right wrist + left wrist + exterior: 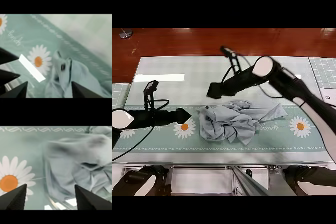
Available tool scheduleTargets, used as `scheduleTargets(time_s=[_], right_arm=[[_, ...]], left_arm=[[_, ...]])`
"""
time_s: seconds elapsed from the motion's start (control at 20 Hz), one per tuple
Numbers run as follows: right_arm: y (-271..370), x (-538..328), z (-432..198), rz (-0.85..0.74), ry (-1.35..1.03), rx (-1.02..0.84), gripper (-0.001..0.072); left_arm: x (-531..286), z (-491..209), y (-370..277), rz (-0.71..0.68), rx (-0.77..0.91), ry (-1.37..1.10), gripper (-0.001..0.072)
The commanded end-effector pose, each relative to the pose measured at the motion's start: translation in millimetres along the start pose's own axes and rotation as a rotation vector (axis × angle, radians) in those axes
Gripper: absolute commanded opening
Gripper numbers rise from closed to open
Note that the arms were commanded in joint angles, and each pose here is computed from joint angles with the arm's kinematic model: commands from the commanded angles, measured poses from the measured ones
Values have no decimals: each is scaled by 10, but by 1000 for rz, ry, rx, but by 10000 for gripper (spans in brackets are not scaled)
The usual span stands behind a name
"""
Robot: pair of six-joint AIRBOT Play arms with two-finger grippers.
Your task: Fold the shirts.
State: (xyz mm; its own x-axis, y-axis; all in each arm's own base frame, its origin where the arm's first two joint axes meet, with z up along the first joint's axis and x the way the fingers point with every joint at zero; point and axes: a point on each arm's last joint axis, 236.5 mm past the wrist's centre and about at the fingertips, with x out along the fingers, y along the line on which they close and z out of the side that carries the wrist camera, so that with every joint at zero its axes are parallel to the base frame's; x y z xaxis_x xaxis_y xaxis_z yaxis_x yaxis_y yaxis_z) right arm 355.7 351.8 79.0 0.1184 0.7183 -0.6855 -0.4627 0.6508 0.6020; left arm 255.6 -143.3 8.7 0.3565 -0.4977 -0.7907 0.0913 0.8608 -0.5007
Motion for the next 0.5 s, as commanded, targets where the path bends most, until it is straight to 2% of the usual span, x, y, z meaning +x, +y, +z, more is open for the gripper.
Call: scheduleTargets(time_s=[0.0, 0.1, 0.2, 0.35, 0.45], right_arm=[[-669, -836, 174, -112, -6, 25, 626], [-1376, -1631, 45, -293, -45, 116, 625], [-2033, -2251, -360, -437, -90, 276, 624], [-2588, -2444, -973, -435, -233, 564, 619], [-2750, -2261, -1455, -434, -209, 652, 619]], left_arm=[[18, -273, -281, -96, -10, 112, 703], [49, -502, -489, -140, 34, 186, 703], [177, -618, -754, -202, 62, 205, 703], [608, -291, -1035, -252, -24, 60, 703], [945, -165, -1043, -230, -84, 42, 703]])
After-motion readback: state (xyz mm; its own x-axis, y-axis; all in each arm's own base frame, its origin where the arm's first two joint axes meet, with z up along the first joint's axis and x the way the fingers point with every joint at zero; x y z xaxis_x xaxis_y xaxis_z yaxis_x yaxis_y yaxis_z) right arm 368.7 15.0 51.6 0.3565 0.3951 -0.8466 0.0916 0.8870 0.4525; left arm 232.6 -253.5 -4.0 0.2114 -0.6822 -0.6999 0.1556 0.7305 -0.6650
